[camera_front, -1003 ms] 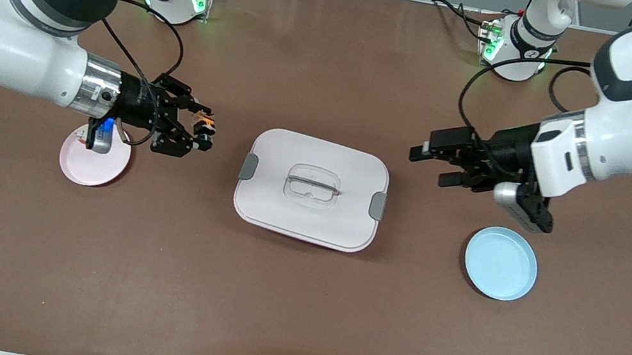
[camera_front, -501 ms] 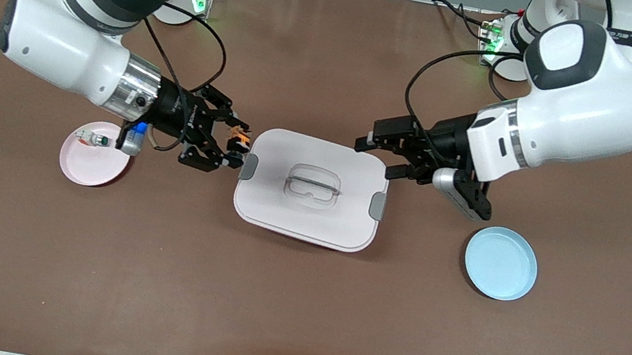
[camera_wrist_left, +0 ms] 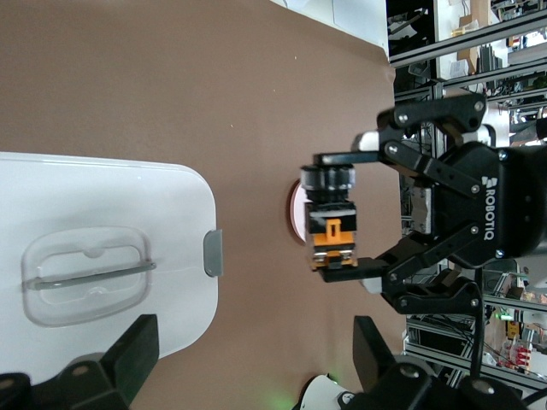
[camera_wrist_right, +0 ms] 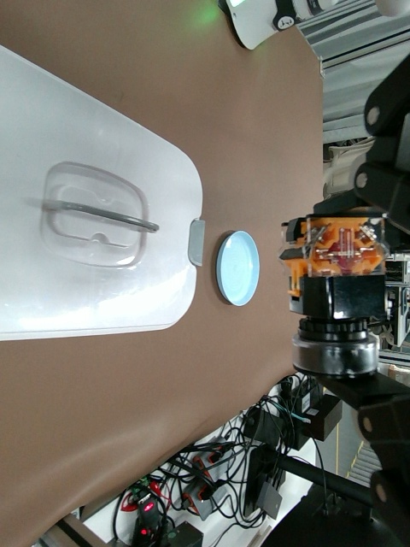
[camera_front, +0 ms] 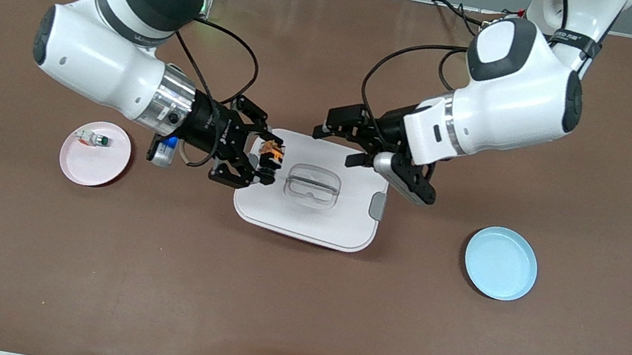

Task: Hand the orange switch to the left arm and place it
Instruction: 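Carry the switch over the box toward the left gripper, then close the left gripper on the switch while the right gripper holds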

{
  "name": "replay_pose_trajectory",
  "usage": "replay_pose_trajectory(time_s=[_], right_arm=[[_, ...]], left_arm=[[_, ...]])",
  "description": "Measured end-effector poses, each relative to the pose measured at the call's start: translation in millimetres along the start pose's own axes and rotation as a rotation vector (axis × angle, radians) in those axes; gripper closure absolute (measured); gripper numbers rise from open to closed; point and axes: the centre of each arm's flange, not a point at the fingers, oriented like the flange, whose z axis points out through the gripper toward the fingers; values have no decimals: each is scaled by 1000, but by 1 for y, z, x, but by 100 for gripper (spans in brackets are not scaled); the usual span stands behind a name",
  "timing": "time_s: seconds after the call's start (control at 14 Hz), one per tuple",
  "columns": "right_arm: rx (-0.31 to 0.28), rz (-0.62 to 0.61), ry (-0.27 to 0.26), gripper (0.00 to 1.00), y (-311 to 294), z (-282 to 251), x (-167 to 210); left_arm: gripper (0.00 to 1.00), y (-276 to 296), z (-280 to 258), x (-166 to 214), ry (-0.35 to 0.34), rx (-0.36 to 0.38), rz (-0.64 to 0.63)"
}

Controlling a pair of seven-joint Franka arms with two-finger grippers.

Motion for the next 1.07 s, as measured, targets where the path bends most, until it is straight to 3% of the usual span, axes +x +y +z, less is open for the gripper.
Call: replay_pose_trajectory(time_s=[0.43, 1.07], right_arm=[[-3, -7, -10, 28, 22, 28, -30], [16, 16, -16, 28, 26, 33, -38]], left_arm=[[0, 0, 10, 1, 30, 3, 4], [0, -19, 17, 10, 38, 17, -18]])
